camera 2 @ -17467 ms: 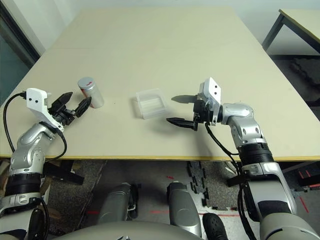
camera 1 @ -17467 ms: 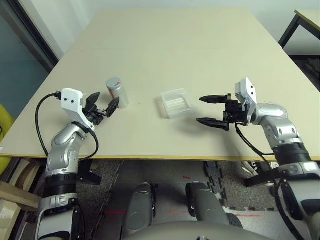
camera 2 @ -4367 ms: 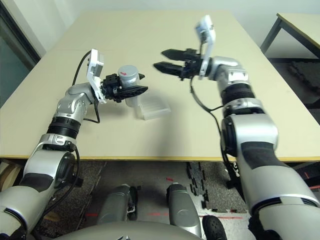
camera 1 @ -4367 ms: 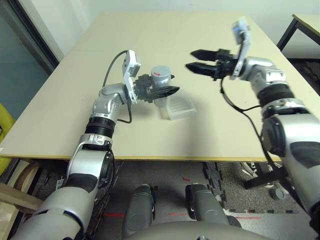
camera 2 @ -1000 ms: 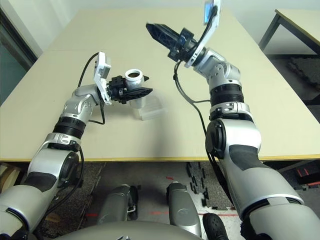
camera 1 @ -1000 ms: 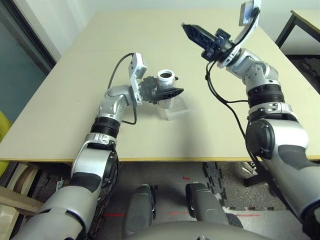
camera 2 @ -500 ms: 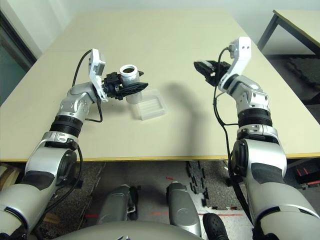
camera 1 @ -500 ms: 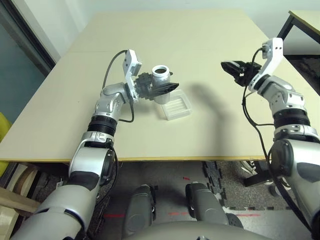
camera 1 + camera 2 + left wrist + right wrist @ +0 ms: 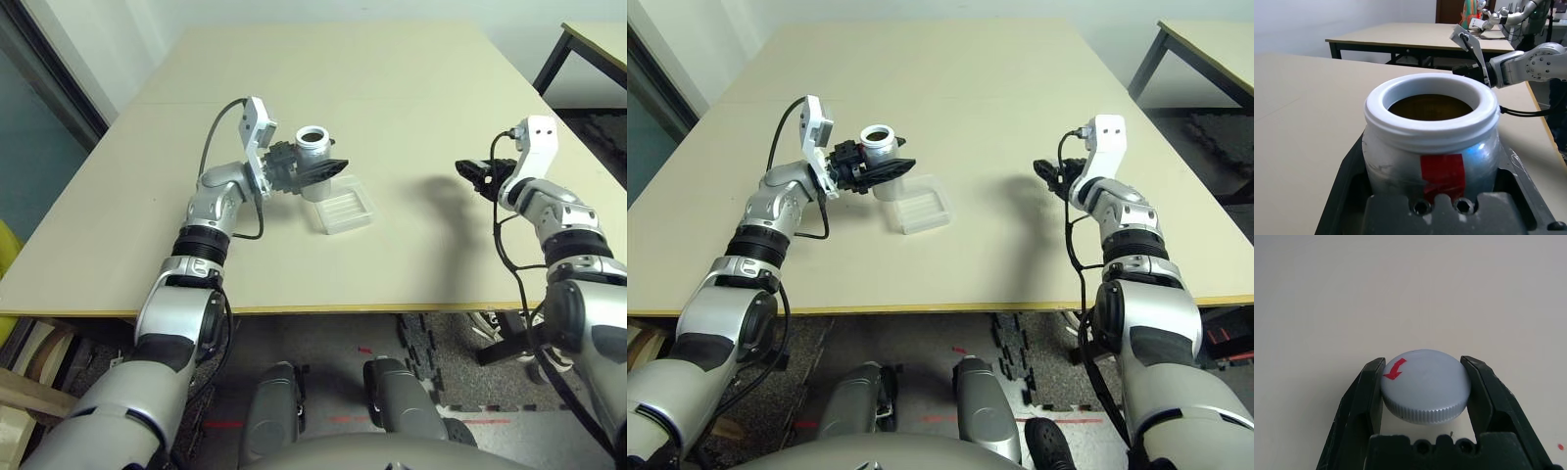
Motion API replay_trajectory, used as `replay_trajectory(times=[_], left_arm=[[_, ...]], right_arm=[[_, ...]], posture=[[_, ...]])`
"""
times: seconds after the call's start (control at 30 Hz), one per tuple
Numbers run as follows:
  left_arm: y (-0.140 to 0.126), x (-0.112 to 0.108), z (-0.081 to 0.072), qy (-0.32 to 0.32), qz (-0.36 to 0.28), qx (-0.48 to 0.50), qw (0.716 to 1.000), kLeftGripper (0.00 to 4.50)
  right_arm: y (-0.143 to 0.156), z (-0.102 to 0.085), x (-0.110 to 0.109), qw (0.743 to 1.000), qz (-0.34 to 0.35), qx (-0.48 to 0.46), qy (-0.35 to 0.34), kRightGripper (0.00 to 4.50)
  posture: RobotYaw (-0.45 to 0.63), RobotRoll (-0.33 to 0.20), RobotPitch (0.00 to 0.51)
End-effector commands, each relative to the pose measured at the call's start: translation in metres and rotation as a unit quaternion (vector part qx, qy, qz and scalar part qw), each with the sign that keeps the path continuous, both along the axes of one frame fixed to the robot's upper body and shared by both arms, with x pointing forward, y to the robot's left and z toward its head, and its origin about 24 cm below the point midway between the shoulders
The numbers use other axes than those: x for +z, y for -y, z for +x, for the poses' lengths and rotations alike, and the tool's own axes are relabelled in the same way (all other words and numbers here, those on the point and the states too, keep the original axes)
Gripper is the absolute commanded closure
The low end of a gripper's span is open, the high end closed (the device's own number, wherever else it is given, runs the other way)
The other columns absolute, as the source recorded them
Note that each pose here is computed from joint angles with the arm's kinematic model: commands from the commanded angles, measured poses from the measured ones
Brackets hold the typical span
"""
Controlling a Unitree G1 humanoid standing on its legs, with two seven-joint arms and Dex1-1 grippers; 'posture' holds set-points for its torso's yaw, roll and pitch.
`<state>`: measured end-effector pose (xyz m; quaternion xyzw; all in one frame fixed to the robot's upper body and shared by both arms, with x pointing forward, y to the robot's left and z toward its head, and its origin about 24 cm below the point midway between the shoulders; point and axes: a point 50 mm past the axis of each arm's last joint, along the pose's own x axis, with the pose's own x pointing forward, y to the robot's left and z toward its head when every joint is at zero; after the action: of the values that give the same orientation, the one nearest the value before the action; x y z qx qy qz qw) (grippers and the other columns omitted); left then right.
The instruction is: Pour the medicine from the bottle into the box.
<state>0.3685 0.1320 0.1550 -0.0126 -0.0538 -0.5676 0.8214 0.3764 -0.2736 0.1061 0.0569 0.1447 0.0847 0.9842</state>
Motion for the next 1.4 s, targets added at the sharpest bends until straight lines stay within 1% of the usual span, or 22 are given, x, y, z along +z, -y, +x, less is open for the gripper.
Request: replay_trajectory(times=[0.03, 0.1, 0.2, 0.23, 0.37, 0.5, 0.57, 0.7, 0.77, 0.83, 0.9, 1.03, 1.1, 1.23, 1.4], left_arm=[[-0.005, 0.001, -0.001, 0.004, 0.007, 0.007, 1.000, 1.77], [-0.007, 0.001, -0.002, 0.005, 0.009, 0.010, 1.000, 1.77], [-0.011, 0.002, -0.002, 0.006, 0.012, 0.015, 1.000, 1.77], [-0.012, 0.002, -0.002, 0.005, 0.013, 0.018, 1.000, 1.77], [-0.014, 0.002, -0.001, 0.005, 0.015, 0.023, 1.000, 1.77], [-0.016, 0.003, 0.000, 0.005, 0.020, 0.029, 0.999, 1.77], [-0.017, 0.004, 0.001, 0.006, 0.023, 0.035, 0.999, 1.77], [-0.019, 0.008, 0.004, 0.010, 0.028, 0.042, 0.999, 1.77], [-0.022, 0.011, 0.006, 0.013, 0.032, 0.048, 0.998, 1.77], [-0.024, 0.013, 0.007, 0.016, 0.036, 0.052, 0.998, 1.77], [-0.025, 0.014, 0.008, 0.018, 0.039, 0.055, 0.998, 1.77], [-0.029, 0.018, 0.011, 0.023, 0.048, 0.061, 0.997, 1.77], [-0.030, 0.019, 0.011, 0.024, 0.050, 0.063, 0.996, 1.77], [-0.034, 0.021, 0.013, 0.027, 0.055, 0.068, 0.996, 1.77], [-0.037, 0.021, 0.013, 0.027, 0.059, 0.070, 0.995, 1.77]], right_arm=[[0.000, 0.003, 0.004, 1.000, -0.007, -0.005, 0.005, 1.92], [-0.002, 0.004, 0.004, 1.000, -0.006, -0.004, 0.007, 1.20], [-0.005, 0.005, 0.005, 1.000, -0.003, -0.001, 0.012, 0.24], [-0.006, 0.006, 0.006, 1.000, 0.000, 0.000, 0.016, 0.00], [-0.008, 0.007, 0.010, 0.999, 0.007, 0.009, 0.030, 0.00], [-0.011, 0.008, 0.017, 0.998, 0.007, 0.045, 0.046, 0.00], [-0.013, 0.006, 0.021, 0.994, -0.010, 0.098, 0.053, 0.00], [-0.018, 0.002, 0.029, 0.978, -0.043, 0.197, 0.063, 0.00], [-0.021, -0.002, 0.036, 0.960, -0.070, 0.263, 0.071, 0.00], [-0.025, -0.005, 0.041, 0.945, -0.082, 0.307, 0.080, 0.00], [-0.029, -0.009, 0.047, 0.924, -0.096, 0.360, 0.088, 0.00], [-0.042, -0.019, 0.054, 0.872, -0.112, 0.469, 0.088, 0.00], [-0.048, -0.023, 0.055, 0.849, -0.120, 0.507, 0.087, 0.00], [-0.061, -0.028, 0.056, 0.818, -0.115, 0.556, 0.090, 0.00], [-0.072, -0.031, 0.054, 0.802, -0.107, 0.581, 0.088, 0.00]], posture=[[-0.21, 0.000, 0.081], [-0.20, 0.000, 0.086], [-0.20, 0.000, 0.090], [-0.20, 0.000, 0.090], [-0.20, 0.000, 0.090], [-0.20, 0.000, 0.088], [-0.20, 0.000, 0.087], [-0.21, 0.000, 0.087], [-0.21, 0.000, 0.085], [-0.21, 0.000, 0.084], [-0.21, 0.000, 0.081], [-0.21, 0.000, 0.077], [-0.21, 0.000, 0.075], [-0.21, 0.000, 0.072], [-0.20, 0.000, 0.073]])
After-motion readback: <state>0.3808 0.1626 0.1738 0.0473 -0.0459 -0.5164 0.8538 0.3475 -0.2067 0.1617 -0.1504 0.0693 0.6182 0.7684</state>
